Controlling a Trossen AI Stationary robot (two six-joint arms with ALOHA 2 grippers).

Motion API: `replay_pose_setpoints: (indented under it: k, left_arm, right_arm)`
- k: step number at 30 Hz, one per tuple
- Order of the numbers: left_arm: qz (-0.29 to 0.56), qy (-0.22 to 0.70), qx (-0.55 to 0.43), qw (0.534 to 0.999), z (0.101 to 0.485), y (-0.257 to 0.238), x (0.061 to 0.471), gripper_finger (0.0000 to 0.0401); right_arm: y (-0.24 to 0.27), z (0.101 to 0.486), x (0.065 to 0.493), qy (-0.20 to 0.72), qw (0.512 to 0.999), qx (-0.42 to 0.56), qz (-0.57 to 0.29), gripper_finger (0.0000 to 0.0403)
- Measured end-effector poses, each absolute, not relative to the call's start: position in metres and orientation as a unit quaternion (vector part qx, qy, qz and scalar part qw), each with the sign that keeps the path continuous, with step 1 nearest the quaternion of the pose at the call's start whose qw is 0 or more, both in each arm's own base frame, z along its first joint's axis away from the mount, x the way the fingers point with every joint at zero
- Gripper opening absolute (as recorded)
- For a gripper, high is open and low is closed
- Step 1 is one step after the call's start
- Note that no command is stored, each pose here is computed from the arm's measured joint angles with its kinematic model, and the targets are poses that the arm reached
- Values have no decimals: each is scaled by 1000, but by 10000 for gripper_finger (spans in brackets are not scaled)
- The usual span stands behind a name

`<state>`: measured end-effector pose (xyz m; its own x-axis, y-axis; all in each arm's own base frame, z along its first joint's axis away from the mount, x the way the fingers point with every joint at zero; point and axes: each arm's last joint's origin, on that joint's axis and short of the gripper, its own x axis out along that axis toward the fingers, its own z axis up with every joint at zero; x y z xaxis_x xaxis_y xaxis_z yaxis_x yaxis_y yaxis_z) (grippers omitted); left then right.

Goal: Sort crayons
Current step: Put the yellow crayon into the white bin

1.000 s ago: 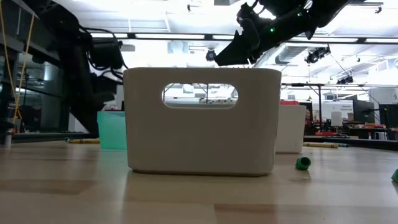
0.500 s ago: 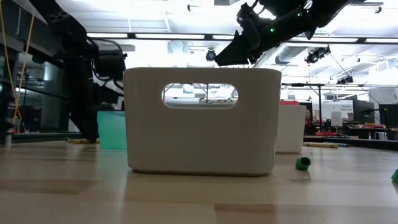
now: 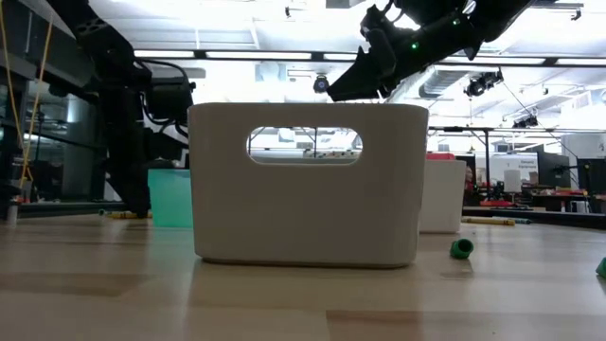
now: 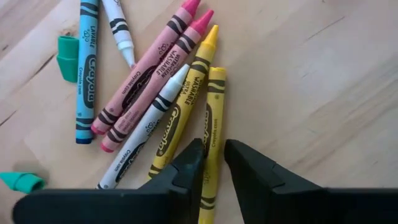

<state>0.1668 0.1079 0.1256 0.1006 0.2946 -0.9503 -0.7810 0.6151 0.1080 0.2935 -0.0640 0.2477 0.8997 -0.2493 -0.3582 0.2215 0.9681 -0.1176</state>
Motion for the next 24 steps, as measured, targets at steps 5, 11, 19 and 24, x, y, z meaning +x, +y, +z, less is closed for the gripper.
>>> replay_pose_setpoints:
  k: [5,11,19,24]
  left_arm:
    - [378,554,-219,709,126,108,166,10]
    - [371,547,-220,718,135,102,161,3]
    - [339,450,-217,797,174,89,158,1]
    - [315,346,-193,863,203,78,158,1]
  right_arm:
    - [-64,248,294,189,974,-37,-121,193]
    - [-64,248,294,189,974,-37,-121,193]
    - [-64,248,294,189,974,-38,-121,193]
    - [-64,248,294,188,974,-36,-121,193]
